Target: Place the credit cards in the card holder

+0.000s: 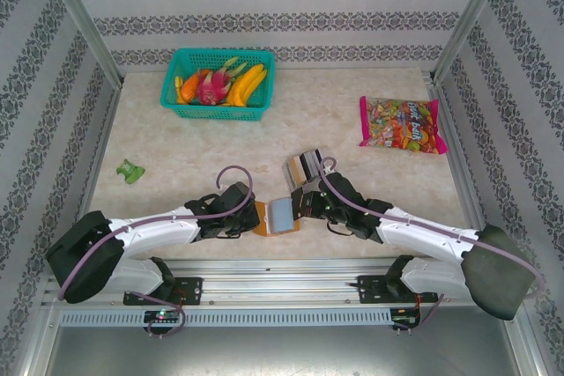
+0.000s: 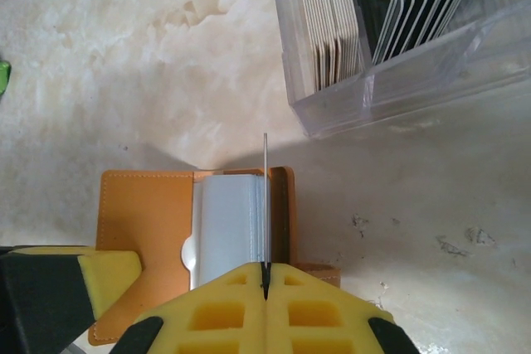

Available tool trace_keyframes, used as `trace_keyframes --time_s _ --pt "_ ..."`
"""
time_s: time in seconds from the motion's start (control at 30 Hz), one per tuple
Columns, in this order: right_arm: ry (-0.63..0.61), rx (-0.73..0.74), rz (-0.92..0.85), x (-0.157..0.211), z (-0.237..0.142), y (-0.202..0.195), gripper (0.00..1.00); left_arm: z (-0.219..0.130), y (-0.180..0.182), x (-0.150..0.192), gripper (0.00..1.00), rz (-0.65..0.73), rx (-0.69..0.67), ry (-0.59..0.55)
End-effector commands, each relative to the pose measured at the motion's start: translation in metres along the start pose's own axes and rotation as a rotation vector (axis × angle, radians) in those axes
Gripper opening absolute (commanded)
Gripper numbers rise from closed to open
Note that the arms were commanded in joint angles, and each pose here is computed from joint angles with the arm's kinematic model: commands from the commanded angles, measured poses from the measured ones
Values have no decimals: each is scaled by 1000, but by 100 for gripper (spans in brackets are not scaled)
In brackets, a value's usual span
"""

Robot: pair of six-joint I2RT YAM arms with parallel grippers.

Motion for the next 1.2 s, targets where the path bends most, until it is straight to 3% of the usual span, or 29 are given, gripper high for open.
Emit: trace_keyframes --time_s 0.0,0.57,0.9,1.03,1.17 --pt "1 -49 -10 -2 1 15 0 1 -3 -3 2 18 4 7" --pt "68 -119 28 3 15 32 0 4 -8 -5 2 14 20 5" --pt "129 -202 20 11 23 50 0 16 -24 -4 1 -17 144 20" --pt "153 -179 19 14 28 49 0 21 -23 -3 2 -71 206 25" --pt "122 -78 30 14 32 31 0 19 -7 2 10 -63 114 33"
Point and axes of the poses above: each hand's point on the last joint's axis, 136 mm out from that joint toward the fingers, its own z axis out along the fingers, its own y axis along the line the jaws close on, x = y × z, the point moved 4 cm from there along -z, back along the fingers, and after that the axes turned 6 degrees about z, right-handed, at the moved point
